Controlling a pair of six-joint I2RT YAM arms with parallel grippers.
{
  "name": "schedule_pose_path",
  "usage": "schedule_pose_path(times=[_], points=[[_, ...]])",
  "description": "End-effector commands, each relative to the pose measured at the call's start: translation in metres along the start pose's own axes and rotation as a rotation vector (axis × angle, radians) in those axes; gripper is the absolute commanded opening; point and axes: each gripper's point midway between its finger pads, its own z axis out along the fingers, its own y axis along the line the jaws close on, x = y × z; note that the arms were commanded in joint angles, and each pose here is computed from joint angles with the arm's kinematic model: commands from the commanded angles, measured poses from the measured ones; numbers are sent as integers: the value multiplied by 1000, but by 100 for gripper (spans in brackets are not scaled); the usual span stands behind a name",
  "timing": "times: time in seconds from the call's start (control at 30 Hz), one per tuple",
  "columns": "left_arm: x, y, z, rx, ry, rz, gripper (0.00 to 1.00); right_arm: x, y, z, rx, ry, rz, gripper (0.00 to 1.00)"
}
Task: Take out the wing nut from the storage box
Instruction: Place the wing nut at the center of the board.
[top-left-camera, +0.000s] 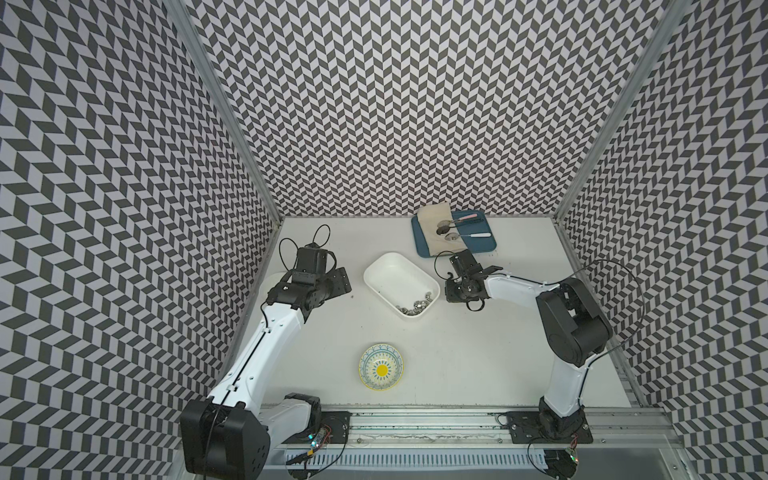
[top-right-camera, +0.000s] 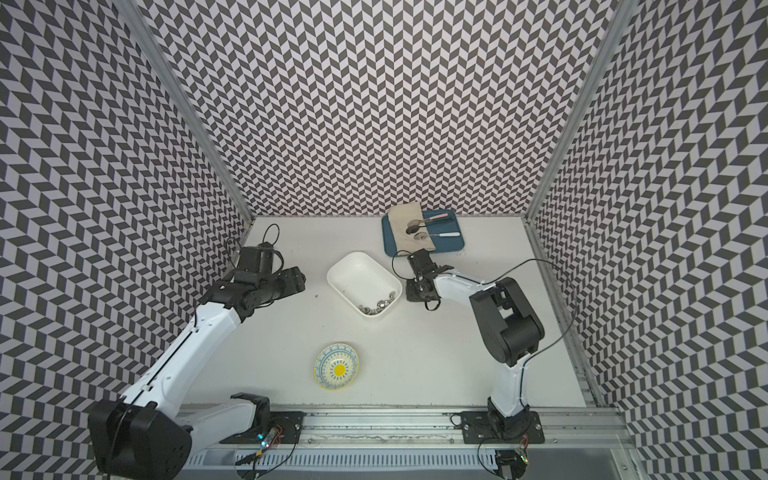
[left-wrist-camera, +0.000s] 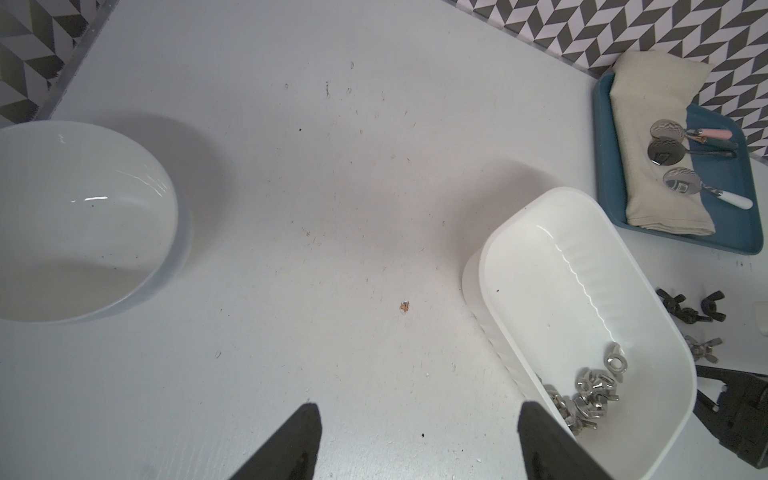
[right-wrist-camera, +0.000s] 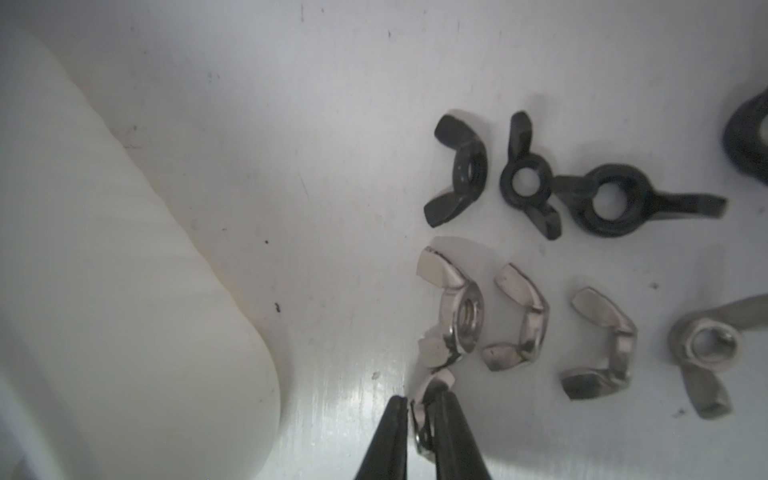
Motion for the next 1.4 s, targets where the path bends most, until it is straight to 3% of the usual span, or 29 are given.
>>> schedule_pose_path(times=[0.0,0.43,0.63,0.77,0.97,1.37], points=[[-8,0,-6,2,-24,1,79,-2,3,3,-11,-11,6,21],[-9,-1,-3,3,-25,-3,79,-63,36,-68,-67,-146,-43,31],[-8,-1,-1,2,-21,-5,79,-75,93,-90,-159,-184,-163,31],[-8,-1,0,2,-19,-8,79,-56,142,-81,-196,-114,-338,31],[-5,2,-2,-8,-20,-8,79,-21,167,-48,-171,36,-499,35],[-5,1,-1,-5,-18,-7,79,15,161,-11,-133,191,-548,41]])
